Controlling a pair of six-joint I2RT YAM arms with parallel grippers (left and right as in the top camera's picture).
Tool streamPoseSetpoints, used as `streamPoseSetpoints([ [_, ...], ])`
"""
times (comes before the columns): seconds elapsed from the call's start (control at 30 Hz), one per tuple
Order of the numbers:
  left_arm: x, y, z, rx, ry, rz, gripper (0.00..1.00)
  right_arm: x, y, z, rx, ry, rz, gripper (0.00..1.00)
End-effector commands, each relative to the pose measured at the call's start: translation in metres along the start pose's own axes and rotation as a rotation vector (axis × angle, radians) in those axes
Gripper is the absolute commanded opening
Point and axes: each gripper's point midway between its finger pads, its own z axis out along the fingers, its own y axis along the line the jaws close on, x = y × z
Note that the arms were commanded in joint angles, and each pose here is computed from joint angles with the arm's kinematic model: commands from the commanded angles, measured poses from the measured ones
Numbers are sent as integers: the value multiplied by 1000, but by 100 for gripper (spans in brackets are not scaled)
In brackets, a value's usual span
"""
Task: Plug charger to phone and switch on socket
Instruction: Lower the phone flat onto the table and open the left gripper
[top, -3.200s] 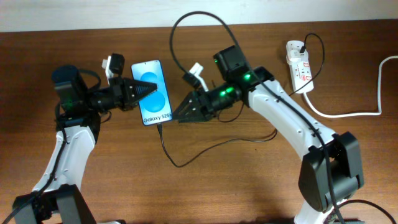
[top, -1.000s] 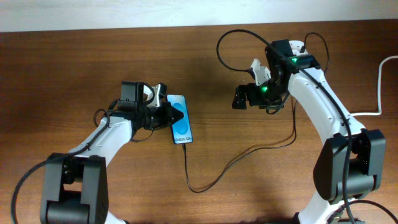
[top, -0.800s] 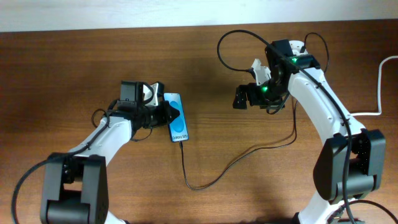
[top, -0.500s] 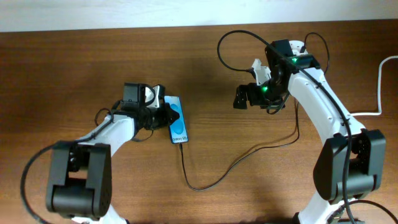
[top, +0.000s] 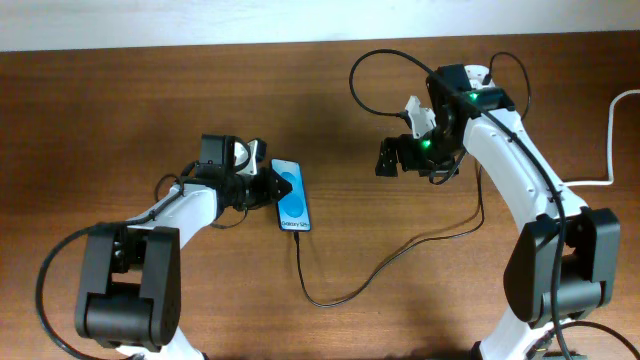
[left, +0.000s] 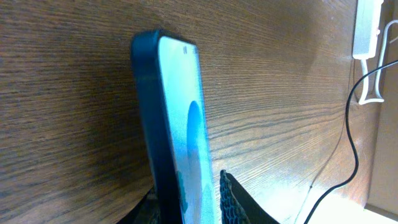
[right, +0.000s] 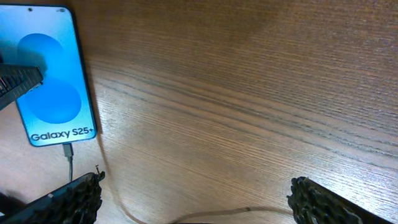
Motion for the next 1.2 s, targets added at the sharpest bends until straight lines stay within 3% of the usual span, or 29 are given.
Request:
streamPoseSetpoints([
  [0.0, -1, 1, 2, -2, 5, 12, 29, -3, -2, -6, 9, -16, 1, 98],
  [1.17, 11, 33, -3, -164, 29, -74, 39, -1, -2, -6, 10, -6, 5, 98],
])
